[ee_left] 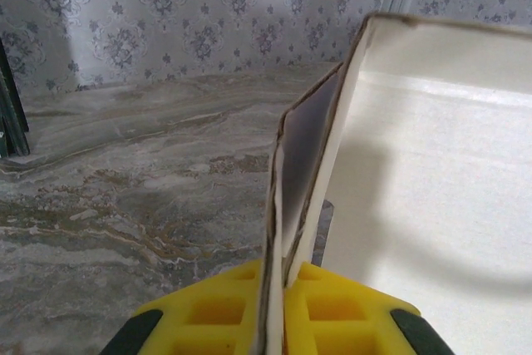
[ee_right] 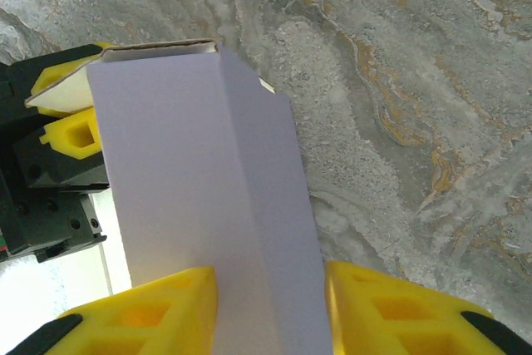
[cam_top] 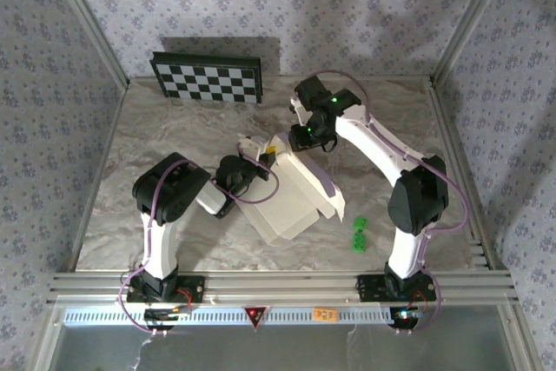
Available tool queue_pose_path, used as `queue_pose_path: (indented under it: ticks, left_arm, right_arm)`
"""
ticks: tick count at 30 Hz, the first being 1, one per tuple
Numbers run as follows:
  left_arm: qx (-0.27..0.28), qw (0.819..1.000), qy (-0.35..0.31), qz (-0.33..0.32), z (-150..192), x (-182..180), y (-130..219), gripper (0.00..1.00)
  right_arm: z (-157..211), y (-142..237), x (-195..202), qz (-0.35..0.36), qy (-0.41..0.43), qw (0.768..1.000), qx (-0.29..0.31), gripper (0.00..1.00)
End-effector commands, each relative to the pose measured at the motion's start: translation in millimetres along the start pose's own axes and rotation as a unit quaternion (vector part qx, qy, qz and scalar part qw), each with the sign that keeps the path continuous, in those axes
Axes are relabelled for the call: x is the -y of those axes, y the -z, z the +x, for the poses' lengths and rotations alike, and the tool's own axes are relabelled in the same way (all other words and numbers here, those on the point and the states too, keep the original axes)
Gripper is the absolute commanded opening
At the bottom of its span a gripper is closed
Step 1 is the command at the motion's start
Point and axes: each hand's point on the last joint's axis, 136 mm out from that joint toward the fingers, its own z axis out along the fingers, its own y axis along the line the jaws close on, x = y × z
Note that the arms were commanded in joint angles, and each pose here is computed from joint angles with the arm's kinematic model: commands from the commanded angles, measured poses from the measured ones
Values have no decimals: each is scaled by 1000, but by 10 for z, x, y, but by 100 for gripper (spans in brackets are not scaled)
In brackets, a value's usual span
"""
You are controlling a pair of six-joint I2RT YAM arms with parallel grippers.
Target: Fold the paper box
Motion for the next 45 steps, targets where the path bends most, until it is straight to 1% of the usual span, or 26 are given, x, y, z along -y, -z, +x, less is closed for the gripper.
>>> queue_pose_path:
  ticks: [1,7,11,18,24,28,30,34,40,42,45]
  left_arm:
    - [-65,998,2,9,420,26,58,13]
    - [-61,998,3,10,393,28,62,15]
    - [-50,999,0,17,285,68,62,17]
    - [-38,999,-12,34,57,151,103,27]
    - [-30,998,-26,47,-187,183,190,33]
    - [-18,996,-22,85,-342,220,334,44]
    - [-16,995,-26,100,-406,231,411,47]
    - [-27,992,-40,114,-505,189,538,49]
    - [-17,995,-36,92,-674,-48,652,50]
    - [-25,996,-37,83,-664,-143,645,50]
    - [-55,995,-24,83,-569,-295,588,50]
  right_arm:
    - [177,-177,-3,3,13,999,-41,39]
    - [240,-263,-38,-9,12,999,-49,37]
    - [234,-290,-47,-10,7,999,-43,34]
    - [249,-315,-68,-18,4,999,-43,32]
    - [265,-300,-63,-19,2,999,-42,32]
    - [263,-284,-63,-22,2,999,-41,32]
    - [263,-276,-64,-23,2,999,-41,32]
    - [268,-269,-71,-27,1,999,-41,32]
    - [256,-288,-70,-31,1,999,-40,32]
    - [246,-288,-70,-33,1,999,-38,32]
    - [249,-299,-78,-37,3,999,-40,32]
